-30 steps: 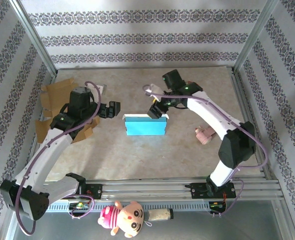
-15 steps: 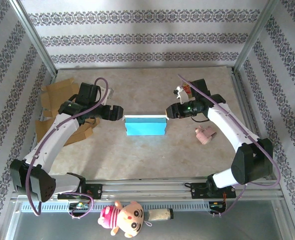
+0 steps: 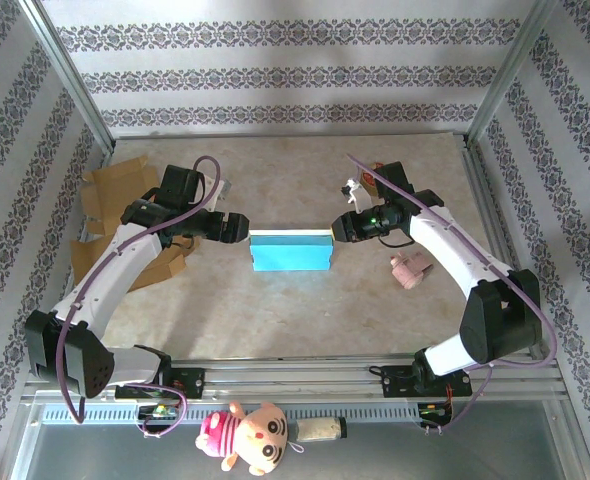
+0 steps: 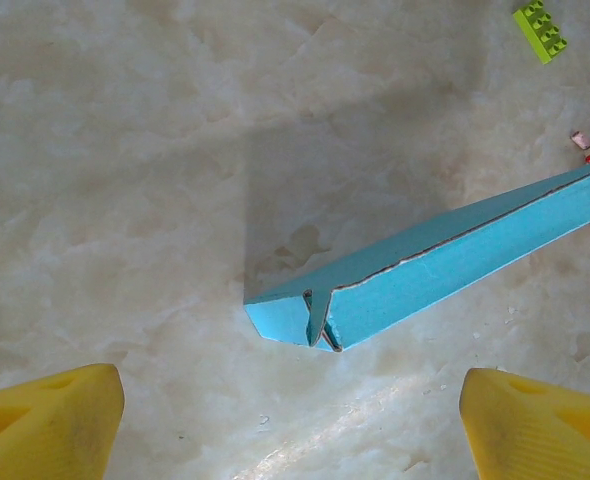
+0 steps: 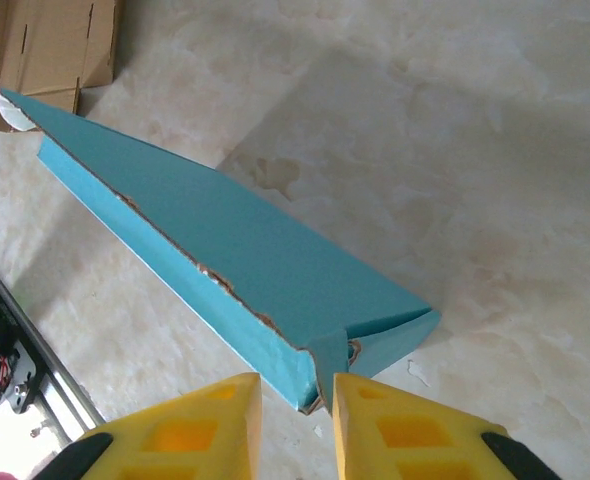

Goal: Fold the paper box

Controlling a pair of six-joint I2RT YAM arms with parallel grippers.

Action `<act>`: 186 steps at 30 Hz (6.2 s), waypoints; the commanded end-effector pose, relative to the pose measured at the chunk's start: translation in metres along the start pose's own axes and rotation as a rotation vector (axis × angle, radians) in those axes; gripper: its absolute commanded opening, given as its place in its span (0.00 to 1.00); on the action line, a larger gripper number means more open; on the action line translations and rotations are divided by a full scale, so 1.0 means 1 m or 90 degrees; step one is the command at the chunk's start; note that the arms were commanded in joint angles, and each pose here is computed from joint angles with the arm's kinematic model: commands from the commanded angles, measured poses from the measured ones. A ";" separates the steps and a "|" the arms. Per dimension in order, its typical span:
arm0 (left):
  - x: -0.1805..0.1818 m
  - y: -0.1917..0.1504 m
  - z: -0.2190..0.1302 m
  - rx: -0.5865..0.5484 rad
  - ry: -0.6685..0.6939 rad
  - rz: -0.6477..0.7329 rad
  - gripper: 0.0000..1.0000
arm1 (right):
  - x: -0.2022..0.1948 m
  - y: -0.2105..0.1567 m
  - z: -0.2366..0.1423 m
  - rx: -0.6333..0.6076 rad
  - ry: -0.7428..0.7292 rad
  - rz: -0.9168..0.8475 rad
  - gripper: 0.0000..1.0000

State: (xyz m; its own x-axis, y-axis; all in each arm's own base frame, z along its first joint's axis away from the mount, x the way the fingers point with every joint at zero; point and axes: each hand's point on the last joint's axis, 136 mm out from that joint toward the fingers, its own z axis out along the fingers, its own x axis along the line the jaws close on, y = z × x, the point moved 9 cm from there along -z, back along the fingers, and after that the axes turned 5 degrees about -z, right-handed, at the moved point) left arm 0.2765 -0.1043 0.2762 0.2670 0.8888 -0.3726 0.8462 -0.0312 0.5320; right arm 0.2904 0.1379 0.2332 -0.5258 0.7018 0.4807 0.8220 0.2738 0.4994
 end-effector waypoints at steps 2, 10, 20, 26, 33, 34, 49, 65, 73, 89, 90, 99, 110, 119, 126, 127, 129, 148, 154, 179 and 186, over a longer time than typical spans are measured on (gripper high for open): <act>0.003 -0.003 -0.002 0.008 0.007 0.000 0.88 | 0.000 -0.004 0.005 0.015 -0.008 -0.019 0.26; 0.003 -0.002 -0.003 0.002 0.006 -0.002 0.88 | -0.001 -0.002 0.007 0.016 -0.007 -0.021 0.18; -0.003 -0.005 0.007 -0.001 -0.071 -0.053 0.78 | 0.002 -0.005 0.007 0.016 -0.014 -0.033 0.10; -0.003 -0.007 0.014 0.032 -0.084 -0.050 0.67 | 0.005 -0.004 0.006 0.014 -0.015 -0.041 0.07; 0.001 -0.006 0.024 0.055 -0.069 -0.043 0.57 | 0.007 -0.003 0.003 0.010 -0.017 -0.045 0.07; 0.002 -0.006 0.025 0.057 -0.069 -0.043 0.56 | 0.007 -0.003 0.004 0.010 -0.015 -0.047 0.07; 0.009 0.005 0.053 0.056 -0.074 -0.050 0.32 | 0.008 -0.005 0.006 0.017 -0.015 -0.049 0.08; 0.008 0.008 0.049 0.050 -0.060 -0.055 0.22 | 0.008 -0.005 0.005 0.018 -0.020 -0.052 0.08; 0.009 0.008 0.052 0.054 -0.066 -0.062 0.09 | 0.009 -0.005 0.005 0.020 -0.019 -0.051 0.08; 0.010 -0.001 0.063 0.071 -0.094 -0.103 0.05 | 0.011 -0.001 0.006 0.005 -0.026 0.003 0.09; 0.010 -0.003 0.063 0.073 -0.093 -0.105 0.05 | 0.011 0.000 0.005 0.003 -0.029 0.007 0.09; 0.013 -0.015 0.068 0.086 -0.095 -0.124 0.05 | 0.010 0.001 0.004 -0.009 -0.045 0.037 0.10; 0.009 -0.015 0.065 0.078 -0.097 -0.122 0.05 | 0.014 0.001 0.005 -0.028 -0.041 0.084 0.09; 0.008 -0.019 0.062 0.071 -0.100 -0.126 0.05 | 0.011 -0.007 0.012 -0.019 -0.056 0.101 0.09; 0.007 -0.024 0.062 0.076 -0.106 -0.129 0.05 | 0.009 -0.018 0.017 -0.007 -0.075 0.100 0.09; 0.006 -0.024 0.062 0.074 -0.108 -0.130 0.05 | 0.009 -0.020 0.018 -0.004 -0.077 0.102 0.09; 0.005 -0.026 0.063 0.074 -0.111 -0.132 0.05 | 0.009 -0.023 0.020 0.002 -0.078 0.103 0.09; -0.004 -0.032 0.043 0.035 -0.106 -0.130 0.28 | 0.016 -0.024 0.013 -0.024 -0.086 0.081 0.12; -0.011 -0.029 0.031 -0.005 -0.140 -0.116 0.30 | 0.019 -0.021 0.009 -0.029 -0.082 0.082 0.15; -0.006 0.003 0.069 -0.010 -0.145 -0.391 0.31 | 0.013 -0.028 0.019 -0.012 -0.078 0.078 0.10; 0.000 -0.014 0.069 0.014 -0.119 -0.395 0.25 | 0.013 -0.027 0.019 -0.014 -0.079 0.074 0.10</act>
State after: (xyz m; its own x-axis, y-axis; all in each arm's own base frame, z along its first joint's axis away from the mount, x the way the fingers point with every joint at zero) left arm 0.3027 -0.1338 0.2151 -0.2081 0.6523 -0.7289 0.8712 0.4623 0.1649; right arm 0.2677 0.1509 0.2183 -0.3881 0.8014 0.4550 0.8687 0.1533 0.4710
